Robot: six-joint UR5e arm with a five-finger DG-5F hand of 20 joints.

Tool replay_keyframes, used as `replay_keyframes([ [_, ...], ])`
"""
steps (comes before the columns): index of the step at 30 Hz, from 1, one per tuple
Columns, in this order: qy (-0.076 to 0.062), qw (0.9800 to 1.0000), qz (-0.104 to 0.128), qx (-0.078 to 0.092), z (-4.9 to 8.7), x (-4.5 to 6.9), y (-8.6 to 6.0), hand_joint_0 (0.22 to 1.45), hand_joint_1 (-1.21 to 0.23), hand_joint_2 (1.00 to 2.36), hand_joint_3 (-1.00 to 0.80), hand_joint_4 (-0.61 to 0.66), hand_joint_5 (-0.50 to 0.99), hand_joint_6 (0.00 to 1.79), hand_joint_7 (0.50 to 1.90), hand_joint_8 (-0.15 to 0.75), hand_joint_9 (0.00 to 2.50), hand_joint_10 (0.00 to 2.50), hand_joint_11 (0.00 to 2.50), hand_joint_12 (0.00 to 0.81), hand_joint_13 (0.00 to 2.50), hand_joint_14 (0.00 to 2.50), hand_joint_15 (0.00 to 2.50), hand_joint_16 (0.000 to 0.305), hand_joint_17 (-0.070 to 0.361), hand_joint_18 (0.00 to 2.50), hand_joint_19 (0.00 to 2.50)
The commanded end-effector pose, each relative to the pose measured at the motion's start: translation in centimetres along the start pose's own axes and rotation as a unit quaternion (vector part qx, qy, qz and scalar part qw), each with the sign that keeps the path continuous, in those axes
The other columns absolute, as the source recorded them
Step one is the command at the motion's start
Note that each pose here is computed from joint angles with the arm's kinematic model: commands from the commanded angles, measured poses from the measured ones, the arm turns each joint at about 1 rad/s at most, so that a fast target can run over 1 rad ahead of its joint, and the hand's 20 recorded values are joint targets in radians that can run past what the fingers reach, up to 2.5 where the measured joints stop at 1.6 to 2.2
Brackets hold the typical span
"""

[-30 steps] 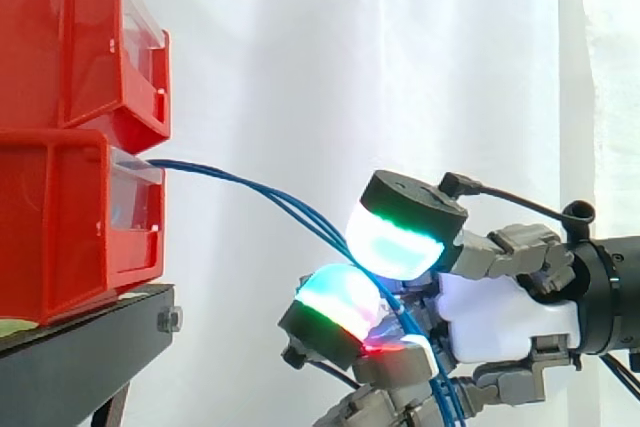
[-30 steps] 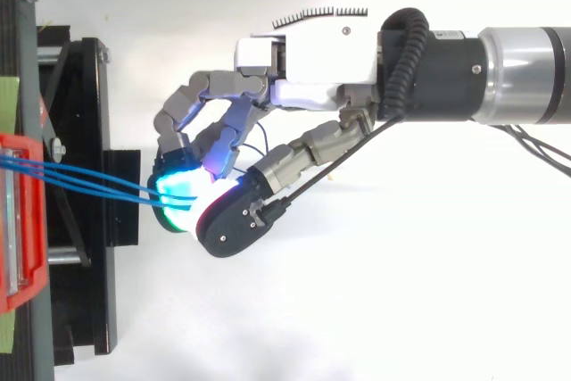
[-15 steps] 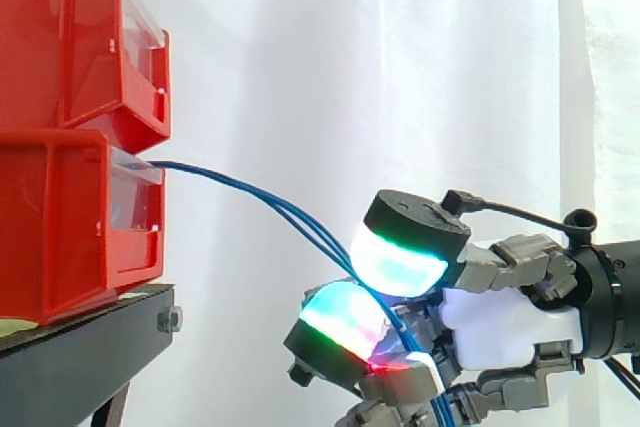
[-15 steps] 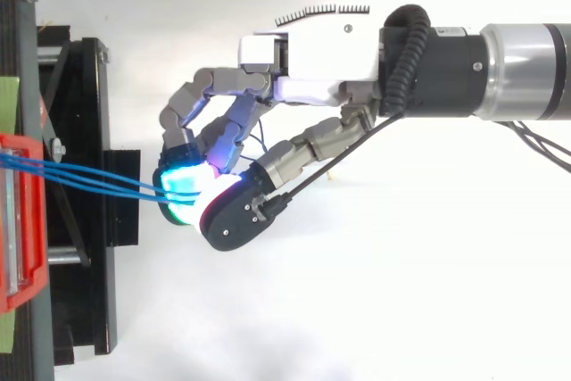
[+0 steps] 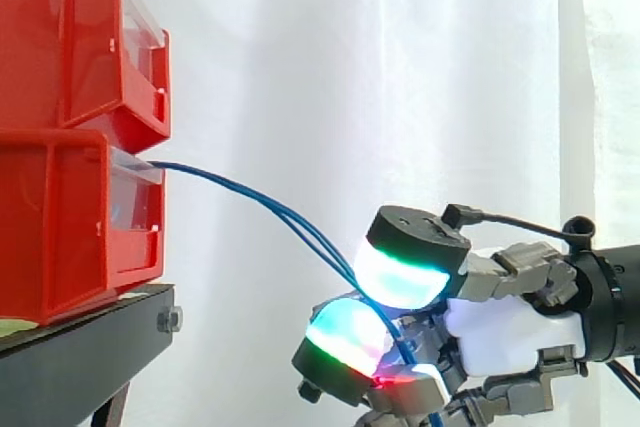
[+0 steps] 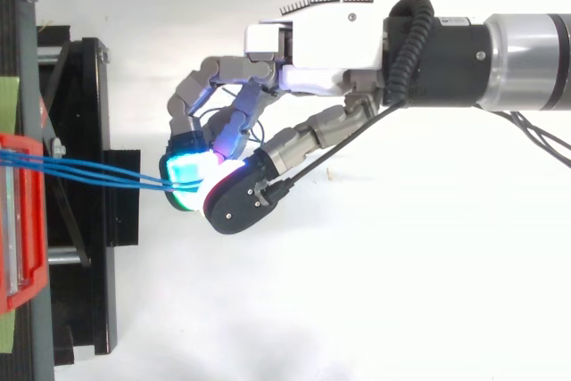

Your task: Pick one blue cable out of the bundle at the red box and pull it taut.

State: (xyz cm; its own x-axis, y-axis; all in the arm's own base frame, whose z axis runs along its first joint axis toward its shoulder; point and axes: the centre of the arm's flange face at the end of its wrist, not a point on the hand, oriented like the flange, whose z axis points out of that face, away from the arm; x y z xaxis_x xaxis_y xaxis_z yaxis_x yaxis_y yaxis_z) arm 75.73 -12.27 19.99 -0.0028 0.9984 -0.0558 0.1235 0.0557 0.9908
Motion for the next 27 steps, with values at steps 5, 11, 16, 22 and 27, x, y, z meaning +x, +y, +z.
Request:
replay_keyframes([
  [5,-0.001,1.0,0.001,0.009,-0.2,-0.3,-0.2,0.53,-0.69,1.0,-0.5,0.04,-0.16,0.84,0.95,0.257,1.05,0.01,1.27,0.35,0.64,0.02,0.43,0.053,0.119,0.44,0.42],
  [11,-0.002,1.0,0.003,0.006,-0.3,-0.5,0.1,0.6,-0.73,1.01,-0.33,0.03,-0.15,0.87,1.01,0.253,1.07,0.01,1.29,0.345,0.66,0.02,0.42,0.051,0.115,0.47,0.41],
  [16,-0.003,1.0,0.003,0.007,-0.3,-0.6,0.1,0.66,-0.86,1.01,-0.32,0.06,-0.16,0.88,1.04,0.257,1.06,0.01,1.29,0.337,0.68,0.02,0.4,0.05,0.112,0.52,0.38],
  [22,-0.003,1.0,0.001,0.0,-0.6,-0.6,1.4,0.76,-0.92,1.0,-0.5,0.03,-0.15,0.87,1.1,0.264,1.05,0.01,1.27,0.341,0.69,0.02,0.38,0.05,0.111,0.59,0.32],
  [27,-0.004,0.9999,-0.001,0.01,-1.3,-0.6,2.6,0.73,-0.95,1.0,-0.5,0.13,-0.14,0.85,1.01,0.272,1.06,0.01,1.28,0.341,0.7,0.02,0.38,0.049,0.11,0.61,0.32],
])
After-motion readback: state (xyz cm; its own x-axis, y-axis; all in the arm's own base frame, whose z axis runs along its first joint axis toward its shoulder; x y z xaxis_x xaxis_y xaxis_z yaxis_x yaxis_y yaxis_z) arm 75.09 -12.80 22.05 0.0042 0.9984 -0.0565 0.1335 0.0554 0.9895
